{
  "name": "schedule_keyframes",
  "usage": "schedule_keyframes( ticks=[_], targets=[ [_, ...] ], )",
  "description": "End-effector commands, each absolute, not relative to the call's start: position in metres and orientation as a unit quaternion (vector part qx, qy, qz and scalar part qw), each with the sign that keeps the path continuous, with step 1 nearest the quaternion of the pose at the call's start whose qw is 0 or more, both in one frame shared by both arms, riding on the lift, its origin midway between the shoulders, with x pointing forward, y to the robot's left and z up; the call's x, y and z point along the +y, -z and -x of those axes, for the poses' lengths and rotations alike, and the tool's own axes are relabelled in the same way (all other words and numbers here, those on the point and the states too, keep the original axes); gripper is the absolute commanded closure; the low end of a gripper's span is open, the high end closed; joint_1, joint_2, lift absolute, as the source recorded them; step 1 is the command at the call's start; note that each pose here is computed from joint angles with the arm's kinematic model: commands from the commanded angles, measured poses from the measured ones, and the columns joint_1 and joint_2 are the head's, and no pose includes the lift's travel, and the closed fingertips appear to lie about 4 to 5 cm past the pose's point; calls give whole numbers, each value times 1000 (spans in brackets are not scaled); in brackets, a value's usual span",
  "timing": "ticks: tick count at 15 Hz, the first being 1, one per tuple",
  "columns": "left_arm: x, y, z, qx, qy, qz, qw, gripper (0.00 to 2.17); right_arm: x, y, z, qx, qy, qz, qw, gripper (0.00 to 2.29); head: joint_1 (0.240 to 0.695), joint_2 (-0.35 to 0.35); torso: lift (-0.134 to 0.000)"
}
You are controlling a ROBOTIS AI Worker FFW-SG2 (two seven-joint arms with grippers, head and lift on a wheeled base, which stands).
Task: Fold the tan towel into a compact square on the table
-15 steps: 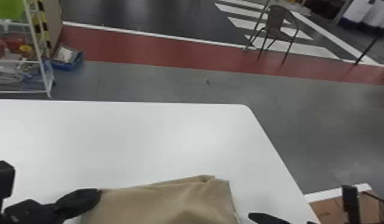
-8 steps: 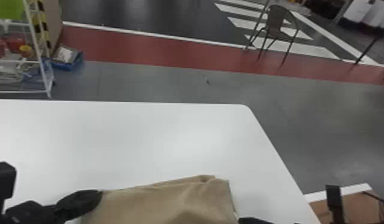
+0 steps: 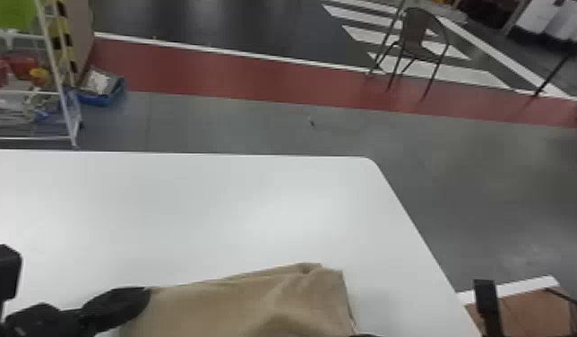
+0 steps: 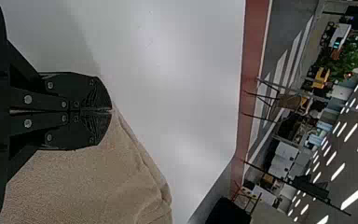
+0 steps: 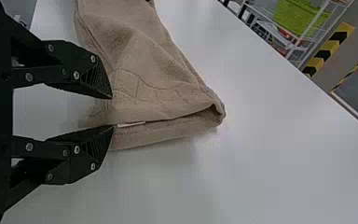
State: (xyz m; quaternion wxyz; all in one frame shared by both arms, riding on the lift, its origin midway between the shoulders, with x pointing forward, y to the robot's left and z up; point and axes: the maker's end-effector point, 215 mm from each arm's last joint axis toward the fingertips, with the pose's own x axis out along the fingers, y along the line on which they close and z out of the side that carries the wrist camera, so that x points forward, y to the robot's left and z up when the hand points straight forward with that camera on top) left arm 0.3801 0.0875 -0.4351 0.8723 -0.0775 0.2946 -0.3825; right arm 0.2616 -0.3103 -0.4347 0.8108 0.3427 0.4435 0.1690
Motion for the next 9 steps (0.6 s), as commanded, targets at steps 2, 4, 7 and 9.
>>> schedule_keyframes(
  ticks=[2,4,7,9],
  targets=[
    [88,435,-380,295,383,77,872,1261,-311,435,-261,444,-168,-344,810,1423,695,-350,-123],
    [88,436,-378,296,382,77,872,1261,-315,432,-261,440,-166,-345,812,1423,695,-350,-123],
    [90,436,-377,297,381,76,872,1261,-333,419,-269,421,-158,-342,825,1423,695,-350,-123],
    [90,437,-376,298,381,76,872,1261,-353,414,-273,416,-147,-337,832,1423,695,-350,-123]
  ],
)
